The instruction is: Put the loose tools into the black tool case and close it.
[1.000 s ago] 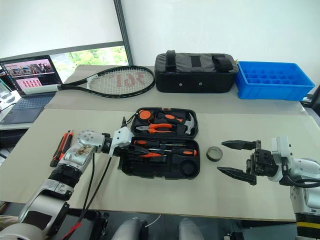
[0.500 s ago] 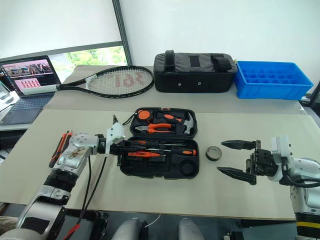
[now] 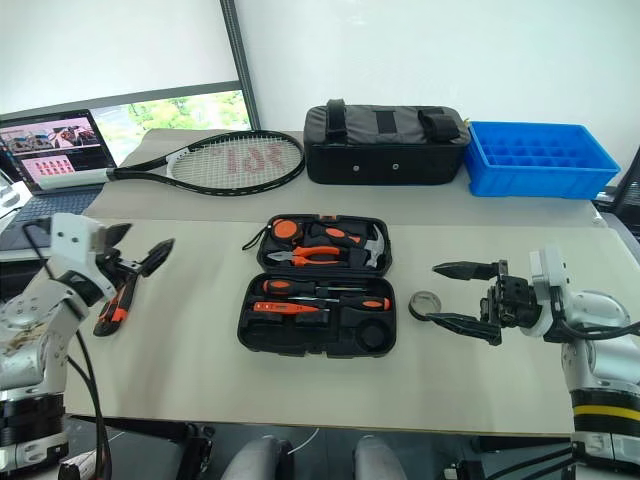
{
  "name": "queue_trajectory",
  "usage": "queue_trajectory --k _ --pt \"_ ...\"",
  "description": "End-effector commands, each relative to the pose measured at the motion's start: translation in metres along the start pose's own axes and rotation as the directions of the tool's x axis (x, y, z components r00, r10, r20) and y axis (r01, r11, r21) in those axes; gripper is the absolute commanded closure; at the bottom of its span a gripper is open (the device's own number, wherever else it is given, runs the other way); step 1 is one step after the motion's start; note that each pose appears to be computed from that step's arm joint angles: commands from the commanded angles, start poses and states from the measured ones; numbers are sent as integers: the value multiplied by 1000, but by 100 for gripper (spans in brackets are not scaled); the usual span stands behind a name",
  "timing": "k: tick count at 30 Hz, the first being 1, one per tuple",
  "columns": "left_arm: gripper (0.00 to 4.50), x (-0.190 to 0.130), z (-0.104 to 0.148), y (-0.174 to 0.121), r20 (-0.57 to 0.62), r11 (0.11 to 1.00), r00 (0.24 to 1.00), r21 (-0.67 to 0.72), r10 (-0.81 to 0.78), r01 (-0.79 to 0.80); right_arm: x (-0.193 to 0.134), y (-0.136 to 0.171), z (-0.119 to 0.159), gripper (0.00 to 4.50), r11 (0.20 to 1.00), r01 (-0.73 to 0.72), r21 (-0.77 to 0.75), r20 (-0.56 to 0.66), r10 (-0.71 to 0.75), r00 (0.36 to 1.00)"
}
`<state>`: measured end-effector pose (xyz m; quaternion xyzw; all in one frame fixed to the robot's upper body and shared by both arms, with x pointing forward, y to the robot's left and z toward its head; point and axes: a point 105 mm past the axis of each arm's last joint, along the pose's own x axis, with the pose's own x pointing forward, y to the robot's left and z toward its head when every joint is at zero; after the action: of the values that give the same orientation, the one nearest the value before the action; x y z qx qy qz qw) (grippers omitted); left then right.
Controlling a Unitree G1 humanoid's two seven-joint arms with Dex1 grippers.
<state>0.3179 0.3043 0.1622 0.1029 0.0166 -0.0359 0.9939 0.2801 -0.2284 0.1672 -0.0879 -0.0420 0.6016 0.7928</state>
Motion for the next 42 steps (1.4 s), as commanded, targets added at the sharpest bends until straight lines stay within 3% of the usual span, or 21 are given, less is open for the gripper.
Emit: queue_trajectory --k 1,9,20,23,24,29,32,35,38,42 --pt "3 -21 -9 23 -55 982 981 20 186 -186 -2 -11 13 0 997 -50 -64 -30 48 998" --pt "3 -40 -49 42 -216 936 915 -16 341 -353 7 -18 17 0 994 -90 -67 -35 88 996" --pt "3 -32 -107 30 -409 958 899 -155 159 -240 7 -11 20 0 992 -107 -69 -25 105 994" --pt "71 -32 -117 27 -435 958 891 -181 126 -223 5 -9 22 0 992 -106 -72 -26 104 994" --pt "120 -31 -117 27 -431 957 894 -184 126 -224 4 -9 22 0 992 -105 -72 -26 104 994" --pt "270 -28 -105 30 -360 966 923 -161 133 -202 2 -8 22 0 993 -100 -70 -30 98 995" --pt "270 -18 -73 21 -221 991 974 -112 52 -78 1 -7 23 0 993 -97 -68 -33 95 995" --pt "270 -8 -29 -17 -59 977 975 -22 -212 211 -1 -7 22 0 993 -94 -65 -37 91 995" --pt "270 -7 0 -59 20 881 882 76 -470 468 -1 -6 22 0 994 -93 -61 -39 91 995" --pt "270 -12 15 -115 -50 574 613 301 -788 762 0 -2 18 0 993 -105 -50 -45 103 994"
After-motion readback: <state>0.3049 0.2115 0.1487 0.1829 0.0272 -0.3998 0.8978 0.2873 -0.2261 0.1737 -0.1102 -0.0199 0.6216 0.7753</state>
